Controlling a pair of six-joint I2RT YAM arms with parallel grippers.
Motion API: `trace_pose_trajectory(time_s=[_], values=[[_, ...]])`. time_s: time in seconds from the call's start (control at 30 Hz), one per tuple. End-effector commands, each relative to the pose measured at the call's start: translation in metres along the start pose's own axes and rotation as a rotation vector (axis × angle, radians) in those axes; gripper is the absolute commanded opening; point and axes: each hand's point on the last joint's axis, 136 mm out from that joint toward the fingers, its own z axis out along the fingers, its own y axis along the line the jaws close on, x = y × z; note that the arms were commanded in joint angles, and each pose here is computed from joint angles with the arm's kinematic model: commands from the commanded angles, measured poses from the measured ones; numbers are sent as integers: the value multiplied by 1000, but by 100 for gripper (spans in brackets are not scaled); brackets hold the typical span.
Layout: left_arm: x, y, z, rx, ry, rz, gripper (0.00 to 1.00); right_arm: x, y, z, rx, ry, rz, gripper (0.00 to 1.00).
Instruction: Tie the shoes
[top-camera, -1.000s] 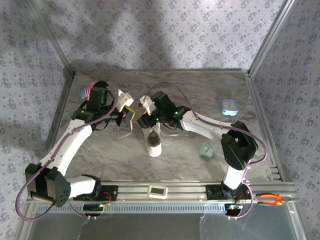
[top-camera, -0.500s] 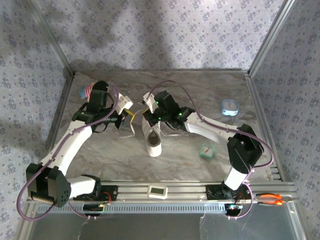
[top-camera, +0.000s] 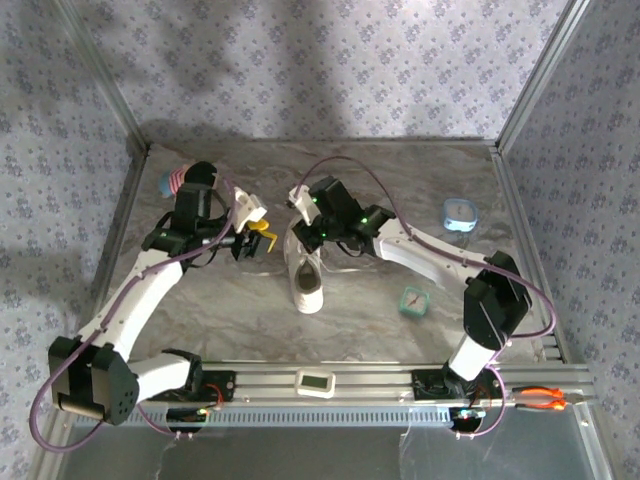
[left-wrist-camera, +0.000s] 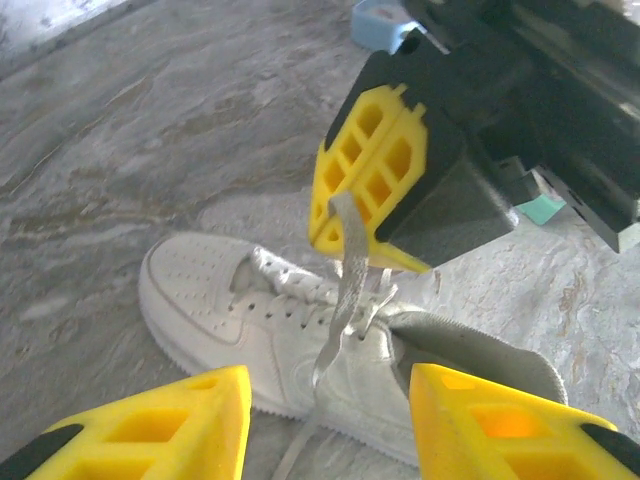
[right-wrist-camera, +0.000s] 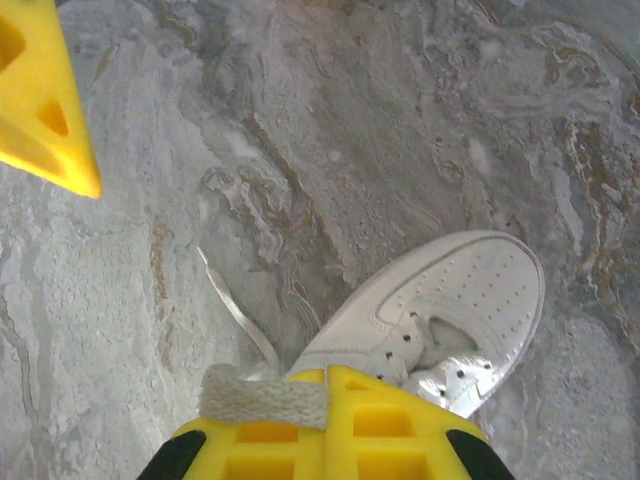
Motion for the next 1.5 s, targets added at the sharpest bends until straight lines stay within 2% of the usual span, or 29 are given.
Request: trace_pose_trajectory(time_s=[0.0, 0.27, 0.53, 0.83, 0.9, 1.0, 1.1, 1.2, 1.23, 1.37, 1.47], values=[[-9, -13, 15, 84, -39, 102, 45, -8, -5, -21, 18, -21, 27, 0], [-11, -13, 45, 88, -55, 149, 44, -6, -7, -27, 9, -36, 70, 0], [-14, -4, 52, 47, -61, 159, 42, -6, -9, -31, 3, -52, 94, 0], [-14, -9, 59, 86, -66, 164, 39, -7, -9, -31, -7, -61, 112, 0], [-17, -10, 59, 89, -72, 170, 35, -7, -8, -31, -10, -61, 113, 0], [-20, -11, 59, 92, -77, 174, 22, -6, -8, -32, -10, -59, 113, 0], [-25, -13, 56, 96, -77, 178, 1, -5, -9, -32, -7, -56, 117, 0], [-31, -14, 52, 92, -81, 183, 0, -4, -10, -33, -2, -55, 122, 0], [-33, -15, 50, 89, -86, 183, 0, -4, -11, -34, 3, -57, 125, 4], [-42, -15, 44, 77, -105, 182, 0, -4, -16, -44, 31, -67, 159, 38], [-46, -15, 43, 73, -110, 171, 0, 1, -19, -55, 48, -62, 196, 45]])
